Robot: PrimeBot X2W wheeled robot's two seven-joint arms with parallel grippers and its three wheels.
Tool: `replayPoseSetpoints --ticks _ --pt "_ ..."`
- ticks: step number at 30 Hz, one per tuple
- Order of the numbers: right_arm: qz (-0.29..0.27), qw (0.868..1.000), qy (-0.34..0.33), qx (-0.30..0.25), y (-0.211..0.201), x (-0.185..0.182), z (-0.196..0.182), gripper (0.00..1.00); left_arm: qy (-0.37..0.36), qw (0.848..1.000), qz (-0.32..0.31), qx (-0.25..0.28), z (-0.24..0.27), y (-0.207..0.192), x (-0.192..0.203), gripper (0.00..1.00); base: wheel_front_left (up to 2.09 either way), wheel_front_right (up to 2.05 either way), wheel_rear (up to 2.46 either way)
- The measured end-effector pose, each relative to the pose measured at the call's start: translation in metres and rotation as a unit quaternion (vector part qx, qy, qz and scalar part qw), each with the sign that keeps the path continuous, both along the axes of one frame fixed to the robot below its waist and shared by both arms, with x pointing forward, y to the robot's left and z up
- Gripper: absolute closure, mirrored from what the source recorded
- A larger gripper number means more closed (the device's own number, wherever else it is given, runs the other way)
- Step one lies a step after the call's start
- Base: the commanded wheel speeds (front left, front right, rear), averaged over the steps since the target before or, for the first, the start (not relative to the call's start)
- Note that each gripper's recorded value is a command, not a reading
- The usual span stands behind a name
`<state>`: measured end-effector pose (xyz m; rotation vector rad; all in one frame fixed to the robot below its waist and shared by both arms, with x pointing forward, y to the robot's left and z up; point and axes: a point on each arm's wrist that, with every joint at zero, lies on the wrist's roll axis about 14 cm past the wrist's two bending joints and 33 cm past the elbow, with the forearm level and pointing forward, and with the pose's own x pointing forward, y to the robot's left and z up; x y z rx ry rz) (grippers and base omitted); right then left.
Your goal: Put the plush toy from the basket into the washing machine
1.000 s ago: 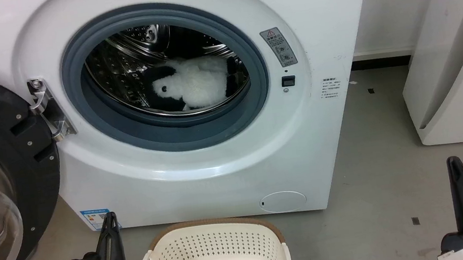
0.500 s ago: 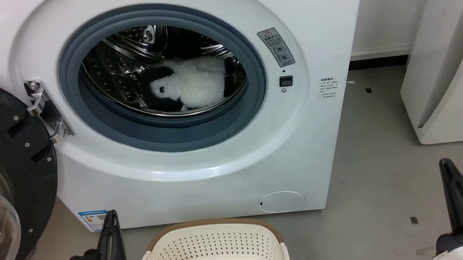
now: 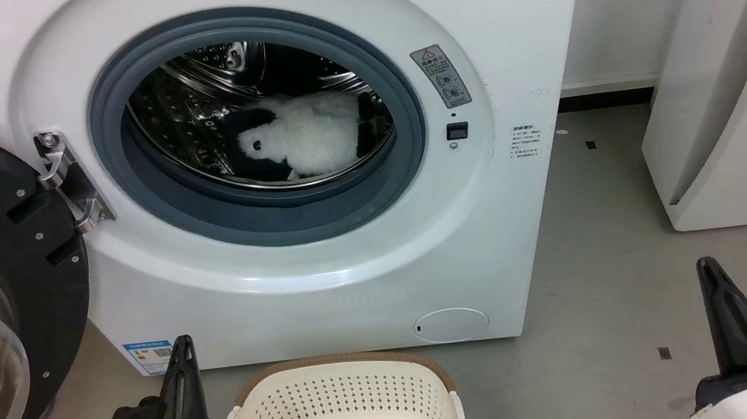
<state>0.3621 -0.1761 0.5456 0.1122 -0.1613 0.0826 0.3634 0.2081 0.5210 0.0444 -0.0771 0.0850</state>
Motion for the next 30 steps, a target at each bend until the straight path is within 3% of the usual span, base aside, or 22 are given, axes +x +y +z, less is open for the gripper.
replayPoseSetpoints --ticks 30 --pt "0.008 0.999 0.030 -0.028 0.006 0.002 -0.008 1.00 0.012 1.000 -0.013 -0.001 0.003 -0.010 0.005 1.00 0.00 0.00 0.00"
